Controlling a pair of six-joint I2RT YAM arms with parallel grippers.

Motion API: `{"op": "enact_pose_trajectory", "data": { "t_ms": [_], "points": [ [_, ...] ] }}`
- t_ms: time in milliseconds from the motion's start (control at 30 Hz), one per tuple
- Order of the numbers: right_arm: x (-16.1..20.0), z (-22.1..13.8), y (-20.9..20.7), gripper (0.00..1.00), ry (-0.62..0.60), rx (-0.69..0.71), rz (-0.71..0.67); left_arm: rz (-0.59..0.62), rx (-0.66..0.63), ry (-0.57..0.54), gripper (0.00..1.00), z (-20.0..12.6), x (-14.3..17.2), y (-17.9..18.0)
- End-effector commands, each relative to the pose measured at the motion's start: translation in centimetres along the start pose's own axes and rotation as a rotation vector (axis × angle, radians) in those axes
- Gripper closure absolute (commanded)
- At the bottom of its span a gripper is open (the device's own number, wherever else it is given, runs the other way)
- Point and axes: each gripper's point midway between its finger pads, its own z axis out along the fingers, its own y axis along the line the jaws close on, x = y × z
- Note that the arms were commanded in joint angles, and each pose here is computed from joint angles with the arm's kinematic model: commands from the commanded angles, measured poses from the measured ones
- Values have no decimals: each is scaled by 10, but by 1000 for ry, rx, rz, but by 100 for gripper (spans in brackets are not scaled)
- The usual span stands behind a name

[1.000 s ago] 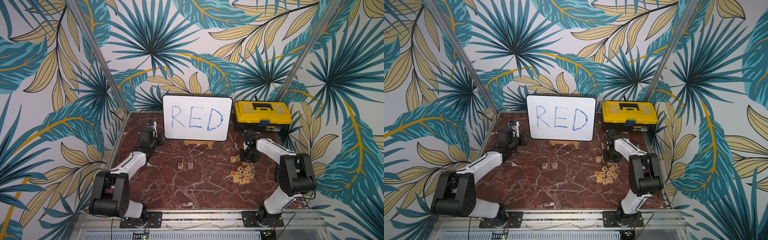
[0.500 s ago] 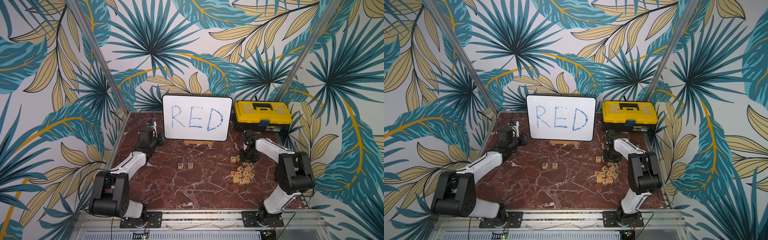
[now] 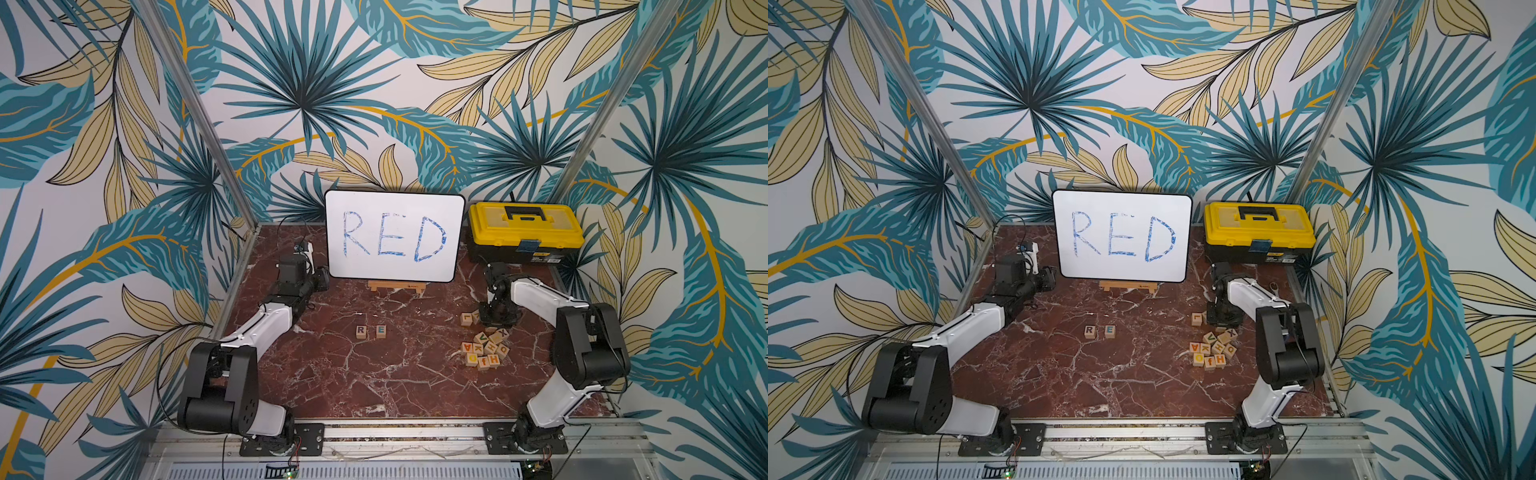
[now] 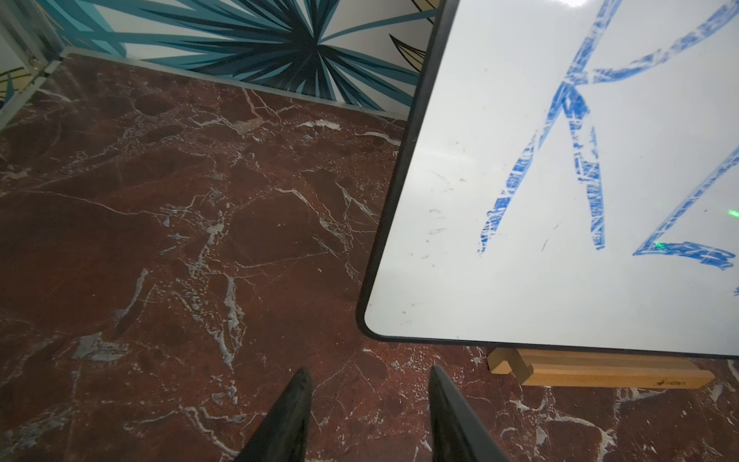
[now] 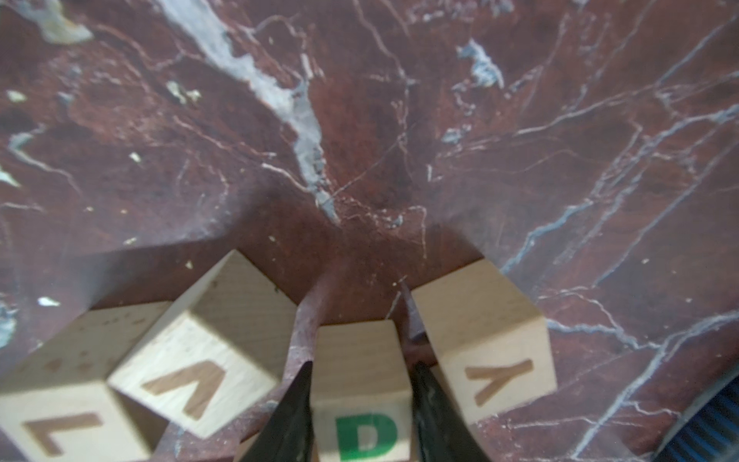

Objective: Assemble the uppercase word "red" with letter blocks
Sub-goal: Pick up the letter block from the center of the board.

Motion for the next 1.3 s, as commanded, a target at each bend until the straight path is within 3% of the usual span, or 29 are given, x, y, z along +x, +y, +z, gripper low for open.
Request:
{"op": "enact_pose_trajectory", "data": {
  "t_ms": [0, 1267],
  "points": [
    [7, 3, -1, 59, 11, 8, 10, 10, 11, -29, 52, -4, -7, 0],
    [7, -33, 1, 66, -41, 13, 5, 9, 14, -31, 52, -6, -7, 0]
  ]
}}
